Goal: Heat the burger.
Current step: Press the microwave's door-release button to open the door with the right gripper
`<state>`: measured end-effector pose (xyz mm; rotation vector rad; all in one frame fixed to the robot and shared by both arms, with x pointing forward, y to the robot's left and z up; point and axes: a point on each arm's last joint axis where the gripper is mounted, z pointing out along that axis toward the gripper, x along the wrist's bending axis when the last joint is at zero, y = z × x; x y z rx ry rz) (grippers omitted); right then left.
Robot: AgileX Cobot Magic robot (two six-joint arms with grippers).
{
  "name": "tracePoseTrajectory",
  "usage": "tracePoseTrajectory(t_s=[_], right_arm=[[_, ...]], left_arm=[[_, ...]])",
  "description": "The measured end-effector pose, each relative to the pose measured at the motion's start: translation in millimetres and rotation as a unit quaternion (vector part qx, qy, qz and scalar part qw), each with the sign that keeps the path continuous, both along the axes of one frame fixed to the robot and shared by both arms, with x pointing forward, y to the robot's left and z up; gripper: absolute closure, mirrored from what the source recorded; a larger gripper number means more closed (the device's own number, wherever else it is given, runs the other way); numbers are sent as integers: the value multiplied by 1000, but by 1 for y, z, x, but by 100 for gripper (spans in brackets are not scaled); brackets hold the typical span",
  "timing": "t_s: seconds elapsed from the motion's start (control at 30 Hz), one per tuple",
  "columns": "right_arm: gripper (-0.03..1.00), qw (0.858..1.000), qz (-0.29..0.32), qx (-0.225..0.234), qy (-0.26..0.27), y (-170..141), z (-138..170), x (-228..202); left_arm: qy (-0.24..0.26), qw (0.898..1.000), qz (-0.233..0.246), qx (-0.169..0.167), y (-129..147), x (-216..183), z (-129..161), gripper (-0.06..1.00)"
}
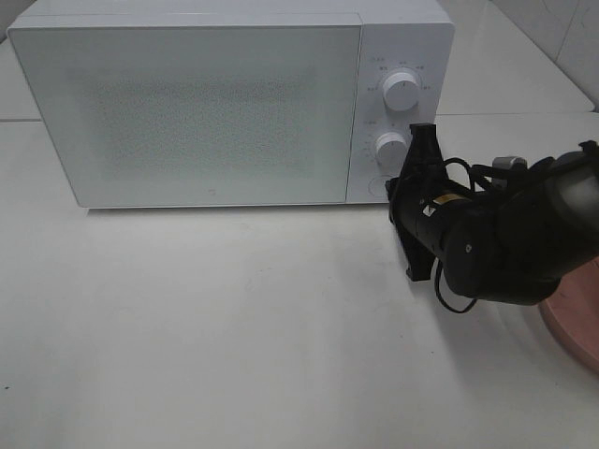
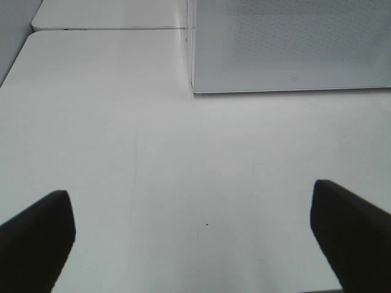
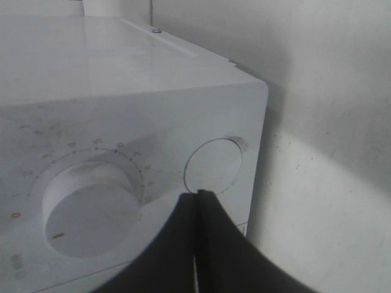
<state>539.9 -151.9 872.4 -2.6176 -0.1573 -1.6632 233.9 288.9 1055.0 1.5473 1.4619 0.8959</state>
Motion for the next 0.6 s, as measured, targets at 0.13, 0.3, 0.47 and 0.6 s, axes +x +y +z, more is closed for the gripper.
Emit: tracePoseTrajectory(t_s=[0.13, 0.3, 0.47, 0.6], right_arm=[[96, 1000, 0, 1, 2, 4, -6, 8], [96, 1000, 1, 2, 5, 10, -14, 16], [96, 1000, -4, 4, 8, 7, -15, 20], [96, 1000, -10, 4, 14, 4, -17, 29]], left_arm=[[0, 1000, 0, 0, 0, 0, 0, -5], [0, 1000, 0, 0, 0, 0, 0, -5], [0, 1000, 0, 0, 0, 0, 0, -5], [0, 1000, 0, 0, 0, 0, 0, -5]])
